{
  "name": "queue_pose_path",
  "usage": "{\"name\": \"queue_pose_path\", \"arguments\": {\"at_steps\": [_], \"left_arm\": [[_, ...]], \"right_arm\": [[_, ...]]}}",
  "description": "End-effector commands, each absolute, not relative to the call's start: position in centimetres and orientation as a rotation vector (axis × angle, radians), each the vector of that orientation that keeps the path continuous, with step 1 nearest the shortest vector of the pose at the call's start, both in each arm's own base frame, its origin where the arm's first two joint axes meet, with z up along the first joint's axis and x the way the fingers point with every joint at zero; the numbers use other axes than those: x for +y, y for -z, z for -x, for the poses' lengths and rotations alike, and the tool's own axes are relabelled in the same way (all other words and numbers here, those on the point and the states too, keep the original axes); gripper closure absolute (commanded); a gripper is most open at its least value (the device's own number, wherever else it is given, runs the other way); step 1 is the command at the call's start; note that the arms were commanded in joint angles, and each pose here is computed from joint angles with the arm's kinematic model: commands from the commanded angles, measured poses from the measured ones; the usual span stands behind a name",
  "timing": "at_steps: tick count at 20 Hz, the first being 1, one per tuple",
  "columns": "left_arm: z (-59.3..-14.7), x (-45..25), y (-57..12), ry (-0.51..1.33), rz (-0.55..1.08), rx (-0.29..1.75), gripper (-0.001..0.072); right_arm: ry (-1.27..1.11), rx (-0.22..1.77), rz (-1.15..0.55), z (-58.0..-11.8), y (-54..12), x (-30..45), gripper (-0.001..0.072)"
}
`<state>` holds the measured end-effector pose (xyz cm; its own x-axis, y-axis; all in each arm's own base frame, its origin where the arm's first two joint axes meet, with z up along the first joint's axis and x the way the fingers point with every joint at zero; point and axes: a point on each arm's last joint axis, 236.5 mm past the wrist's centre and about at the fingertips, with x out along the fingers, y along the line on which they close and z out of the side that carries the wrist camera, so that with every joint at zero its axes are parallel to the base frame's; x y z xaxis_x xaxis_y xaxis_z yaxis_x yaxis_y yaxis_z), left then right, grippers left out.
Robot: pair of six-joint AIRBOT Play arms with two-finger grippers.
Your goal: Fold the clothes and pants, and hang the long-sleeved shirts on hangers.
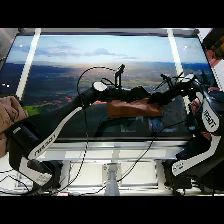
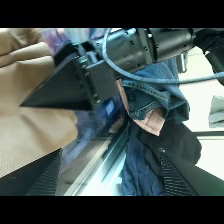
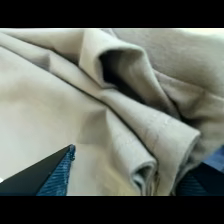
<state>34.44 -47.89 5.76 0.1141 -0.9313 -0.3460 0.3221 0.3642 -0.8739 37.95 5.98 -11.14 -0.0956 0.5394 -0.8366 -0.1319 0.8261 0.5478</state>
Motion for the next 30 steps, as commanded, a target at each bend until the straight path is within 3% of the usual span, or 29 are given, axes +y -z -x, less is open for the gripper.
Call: {"name": "queue_pose_path", "arguments": {"at_steps": [1,3,5,6,7,11,16,19,23,26,30], "left_arm": [[-34.5,-47.9,-5.8,1.045,0.719,1.072,0.0002],[-34.5,-47.9,-5.8,1.044,0.719,1.071,0.0002],[-35.2,-47.3,-5.8,1.032,0.726,1.064,0.0002],[-36.0,-46.7,-5.8,1.017,0.734,1.056,0.0002],[-37.1,-45.9,-5.8,0.999,0.744,1.045,0.0002],[-41.7,-41.1,-6.6,0.928,0.794,0.995,0.0004],[-44.1,-35.4,-9.3,0.994,0.709,0.880,0.0006],[-44.5,-33.3,-11.0,1.033,0.650,0.812,0.0006],[-43.8,-31.6,-11.7,1.080,0.554,0.790,0.0007],[-43.1,-30.2,-11.0,1.061,0.397,0.799,0.0008],[-42.1,-28.3,-12.0,1.029,0.192,0.764,0.0008]], "right_arm": [[-0.603,1.532,-0.240,-39.0,11.9,9.0,0.0151],[-0.627,1.511,-0.190,-39.3,12.0,11.1,0.0258],[-0.649,1.489,-0.145,-39.6,12.2,13.0,0.0463],[-0.660,1.479,-0.125,-39.6,12.2,13.9,0.0614],[-0.673,1.475,-0.109,-39.5,12.2,14.7,0.0697],[-0.690,1.444,-0.068,-39.8,12.2,16.0,0.0698],[-0.556,1.319,-0.061,-43.6,10.4,11.9,0.0699],[-0.416,1.164,-0.099,-47.3,5.3,6.9,0.0699],[-0.241,0.971,-0.027,-49.7,-3.7,-1.5,0.0699],[-0.006,0.847,-0.004,-49.2,-10.7,-9.6,0.0699],[0.343,0.789,-0.114,-44.0,-16.2,-19.7,0.0699]]}}
